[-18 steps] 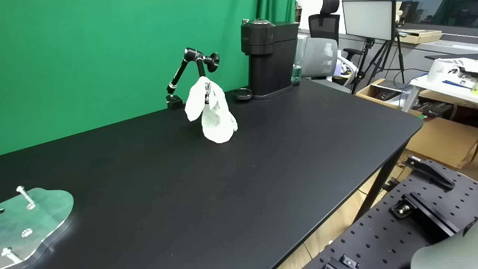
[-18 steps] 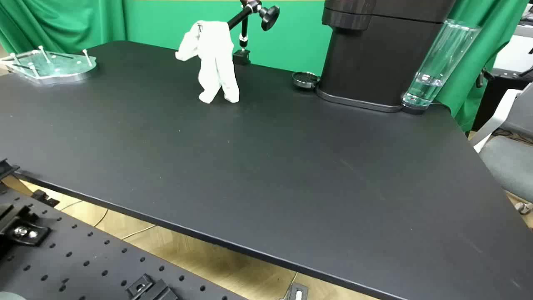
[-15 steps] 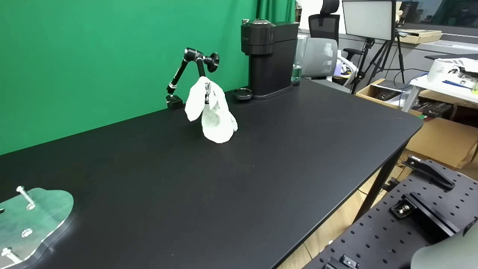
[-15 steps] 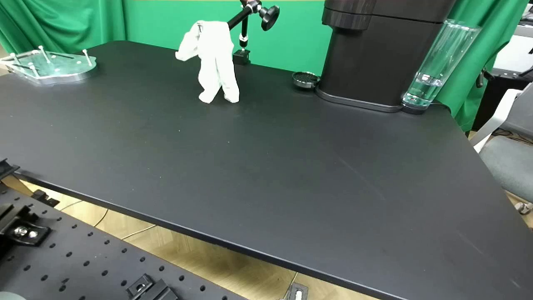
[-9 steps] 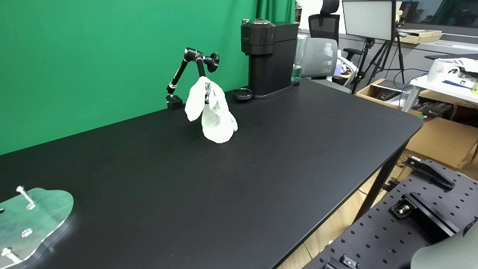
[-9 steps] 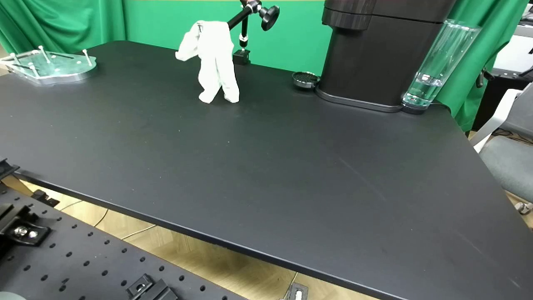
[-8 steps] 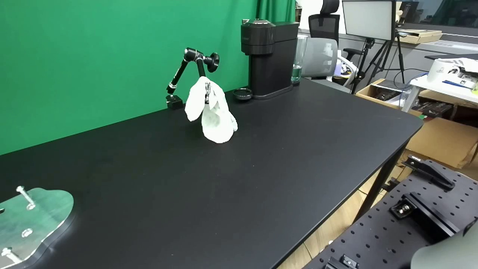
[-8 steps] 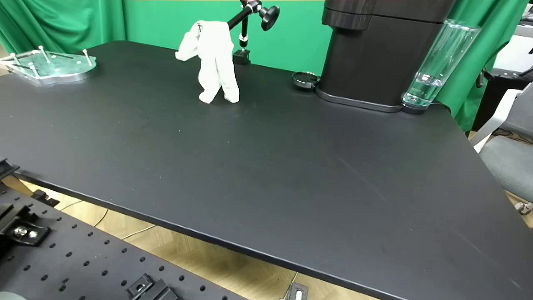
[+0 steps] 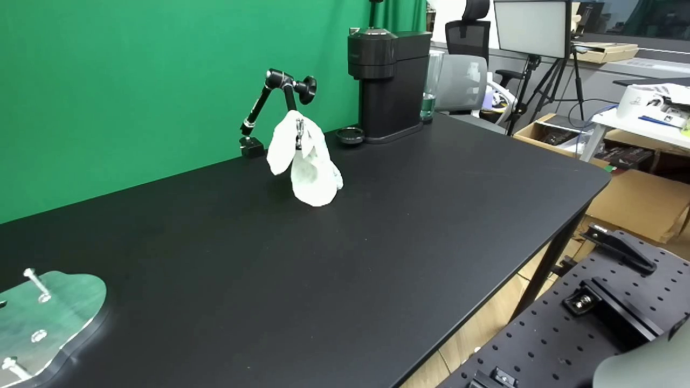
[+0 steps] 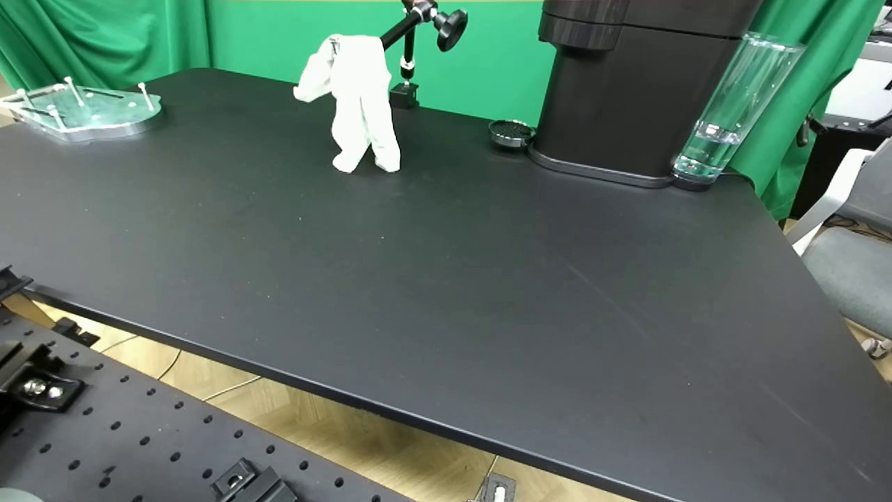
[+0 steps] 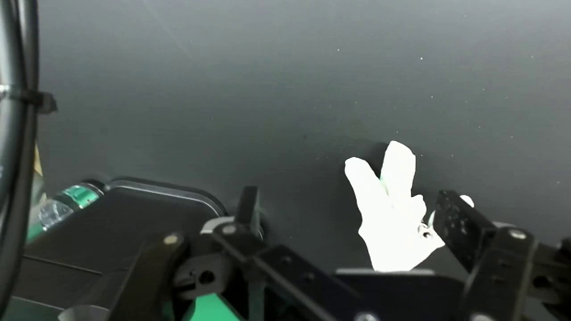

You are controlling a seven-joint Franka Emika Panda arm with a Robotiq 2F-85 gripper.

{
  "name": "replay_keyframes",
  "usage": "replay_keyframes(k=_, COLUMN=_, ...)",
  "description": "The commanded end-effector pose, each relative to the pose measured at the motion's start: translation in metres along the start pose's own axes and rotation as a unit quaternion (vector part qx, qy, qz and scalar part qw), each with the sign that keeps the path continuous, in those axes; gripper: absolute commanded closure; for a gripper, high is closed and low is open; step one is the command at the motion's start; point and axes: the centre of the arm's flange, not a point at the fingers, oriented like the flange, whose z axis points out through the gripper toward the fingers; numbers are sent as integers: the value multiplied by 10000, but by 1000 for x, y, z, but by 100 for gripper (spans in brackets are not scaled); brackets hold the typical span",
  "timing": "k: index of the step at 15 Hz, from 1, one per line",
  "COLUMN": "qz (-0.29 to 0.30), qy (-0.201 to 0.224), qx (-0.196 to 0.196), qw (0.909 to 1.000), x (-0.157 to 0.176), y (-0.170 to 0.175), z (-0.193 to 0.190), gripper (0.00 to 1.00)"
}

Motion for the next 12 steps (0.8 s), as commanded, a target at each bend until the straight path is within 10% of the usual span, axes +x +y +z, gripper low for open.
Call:
replay_keyframes(k=1, qz=-959, qy=389, qx=33, qw=9946, x=16, y=-4, z=22, gripper=0)
replay_keyframes(k=12, qz=-2042, qy=1269, qx=153, qw=9706, x=45, y=-63, z=133, gripper=0)
